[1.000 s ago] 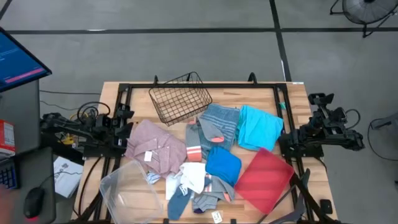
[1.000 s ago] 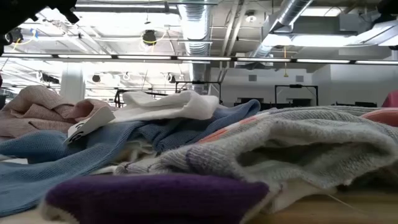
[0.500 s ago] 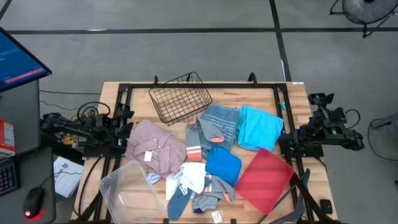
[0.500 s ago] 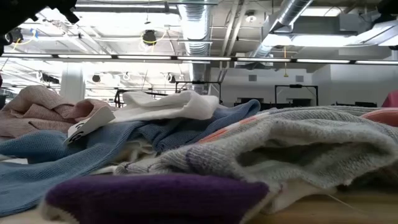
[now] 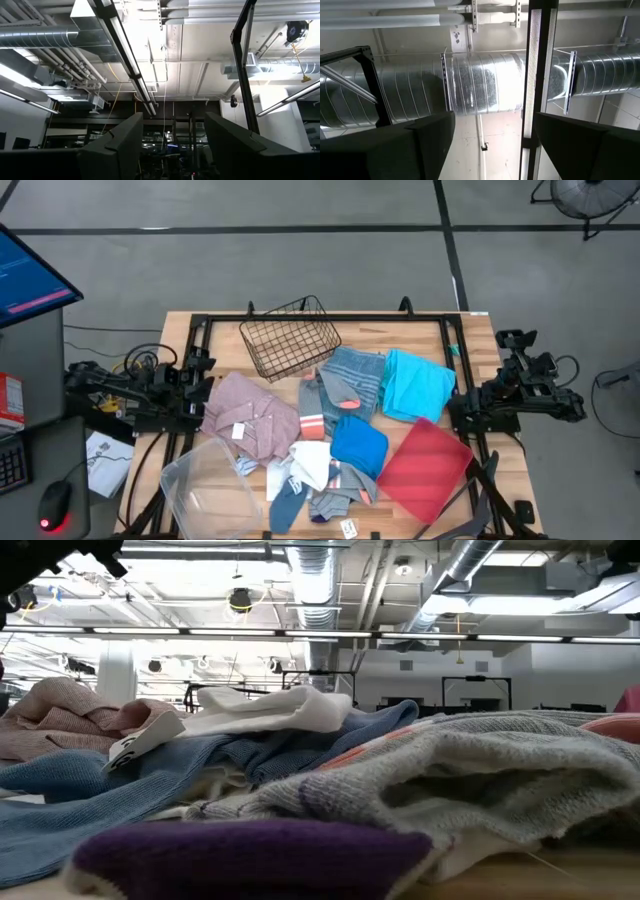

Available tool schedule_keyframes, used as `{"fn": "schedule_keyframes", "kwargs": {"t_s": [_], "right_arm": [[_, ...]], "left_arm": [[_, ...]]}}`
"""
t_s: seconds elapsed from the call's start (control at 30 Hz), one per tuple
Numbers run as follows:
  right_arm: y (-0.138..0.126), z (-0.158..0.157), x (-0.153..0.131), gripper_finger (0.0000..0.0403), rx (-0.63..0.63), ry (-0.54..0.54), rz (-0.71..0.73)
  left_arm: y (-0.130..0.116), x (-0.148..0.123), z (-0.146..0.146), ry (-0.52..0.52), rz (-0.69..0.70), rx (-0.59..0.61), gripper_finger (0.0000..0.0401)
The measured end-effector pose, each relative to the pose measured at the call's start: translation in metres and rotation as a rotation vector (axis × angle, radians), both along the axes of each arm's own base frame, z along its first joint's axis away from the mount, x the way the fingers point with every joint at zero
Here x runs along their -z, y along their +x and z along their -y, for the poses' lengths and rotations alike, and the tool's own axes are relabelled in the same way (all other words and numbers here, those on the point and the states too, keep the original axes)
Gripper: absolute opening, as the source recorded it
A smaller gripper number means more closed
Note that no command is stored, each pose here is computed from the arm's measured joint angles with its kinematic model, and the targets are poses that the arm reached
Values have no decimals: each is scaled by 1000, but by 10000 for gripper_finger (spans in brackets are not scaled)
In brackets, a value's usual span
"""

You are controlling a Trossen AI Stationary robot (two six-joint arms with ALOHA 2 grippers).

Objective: Pick & Place Cloths

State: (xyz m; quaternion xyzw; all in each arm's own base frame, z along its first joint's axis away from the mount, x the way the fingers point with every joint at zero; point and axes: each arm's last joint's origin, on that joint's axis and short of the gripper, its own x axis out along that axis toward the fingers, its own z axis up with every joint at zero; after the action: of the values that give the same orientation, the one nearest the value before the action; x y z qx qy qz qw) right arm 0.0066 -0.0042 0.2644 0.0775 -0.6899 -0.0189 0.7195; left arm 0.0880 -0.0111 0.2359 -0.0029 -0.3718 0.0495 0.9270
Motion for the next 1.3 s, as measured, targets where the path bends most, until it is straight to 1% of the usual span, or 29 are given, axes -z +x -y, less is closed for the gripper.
{"fn": "schedule_keyframes", "kwargs": {"t_s": [0.63,0.7,0.77,0.83,0.87,0.93,1.0,1.03,1.07,1.1,1.13,1.2,1.27,1.3], "right_arm": [[0,0,0,271,0,0,1],[-2,1,-1,271,-33,25,27],[-2,1,-1,271,-60,28,30],[7,-1,1,271,-69,-23,-70],[16,-1,4,271,-74,-37,-162],[37,1,11,271,-103,-4,-387],[57,4,24,271,-167,129,-610],[64,5,31,271,-221,216,-684],[69,7,36,271,-269,292,-726],[72,7,39,271,-296,339,-751],[73,8,40,271,-302,355,-771],[73,7,30,271,-280,343,-786],[70,7,10,271,-225,318,-804],[70,8,-1,271,-185,310,-841]], "left_arm": [[0,0,0,0,0,-1,198],[0,0,0,0,0,0,198],[0,0,0,0,0,0,198],[0,0,0,0,0,0,198],[0,0,0,0,0,0,198],[0,0,0,0,0,0,198],[0,0,0,0,0,0,198],[0,0,0,0,0,0,198],[0,0,0,0,0,0,198],[0,0,0,0,0,0,198],[0,0,0,0,0,0,198],[0,0,0,0,0,0,198],[0,0,0,0,0,0,198],[0,0,0,0,0,0,198]]}}
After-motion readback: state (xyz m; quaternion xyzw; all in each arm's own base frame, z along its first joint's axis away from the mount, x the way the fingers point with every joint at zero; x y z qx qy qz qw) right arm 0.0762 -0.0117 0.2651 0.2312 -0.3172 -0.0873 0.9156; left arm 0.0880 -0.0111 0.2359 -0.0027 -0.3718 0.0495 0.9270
